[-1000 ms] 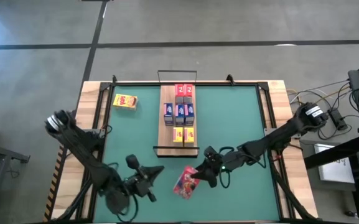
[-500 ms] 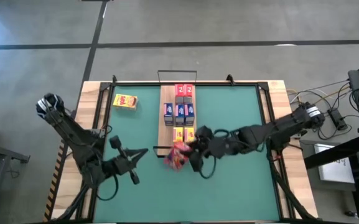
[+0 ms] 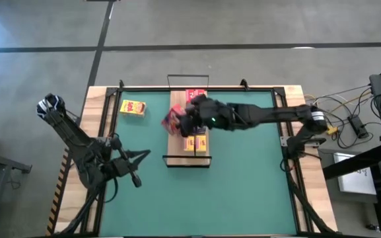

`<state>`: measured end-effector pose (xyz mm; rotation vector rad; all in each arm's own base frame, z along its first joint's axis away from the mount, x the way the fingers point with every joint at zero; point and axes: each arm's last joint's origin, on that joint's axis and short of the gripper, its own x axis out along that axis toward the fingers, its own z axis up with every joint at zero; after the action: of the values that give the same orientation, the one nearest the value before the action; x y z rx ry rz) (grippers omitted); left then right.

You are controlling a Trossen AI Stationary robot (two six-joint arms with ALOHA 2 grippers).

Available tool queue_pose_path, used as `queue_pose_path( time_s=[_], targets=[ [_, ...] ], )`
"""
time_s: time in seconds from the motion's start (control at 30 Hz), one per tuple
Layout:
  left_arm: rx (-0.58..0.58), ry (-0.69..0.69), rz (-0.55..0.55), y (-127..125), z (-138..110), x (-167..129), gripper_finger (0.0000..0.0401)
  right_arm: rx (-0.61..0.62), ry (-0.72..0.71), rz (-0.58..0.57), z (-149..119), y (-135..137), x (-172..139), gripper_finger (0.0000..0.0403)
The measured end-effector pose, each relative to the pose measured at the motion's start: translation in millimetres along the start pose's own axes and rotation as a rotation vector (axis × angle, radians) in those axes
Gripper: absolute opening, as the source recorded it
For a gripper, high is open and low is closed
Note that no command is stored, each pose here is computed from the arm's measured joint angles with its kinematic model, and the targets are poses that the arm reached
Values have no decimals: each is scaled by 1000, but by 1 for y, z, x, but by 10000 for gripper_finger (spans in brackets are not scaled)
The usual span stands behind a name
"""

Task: Stack cereal on shelf
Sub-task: Put the red cereal box on the shelf aligned with the other red cereal box

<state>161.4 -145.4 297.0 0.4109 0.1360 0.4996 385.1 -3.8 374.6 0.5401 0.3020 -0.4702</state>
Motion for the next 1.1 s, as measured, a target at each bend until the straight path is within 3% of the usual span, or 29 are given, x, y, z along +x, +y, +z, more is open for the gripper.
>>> queue_pose_path(
  time_s=[0.3,0.53,0.83,1.1],
  targets=[
    [17,-2,3,5,0,-1,0,-98,-84,-81,45,-13,50,173],
    [33,-2,4,6,0,-1,0,-145,-91,-295,63,-30,87,173],
    [65,-3,5,8,1,-1,0,-76,-49,-508,56,-59,133,173],
    [111,-6,8,14,3,-2,0,46,-66,-557,49,-68,142,173]
  ],
)
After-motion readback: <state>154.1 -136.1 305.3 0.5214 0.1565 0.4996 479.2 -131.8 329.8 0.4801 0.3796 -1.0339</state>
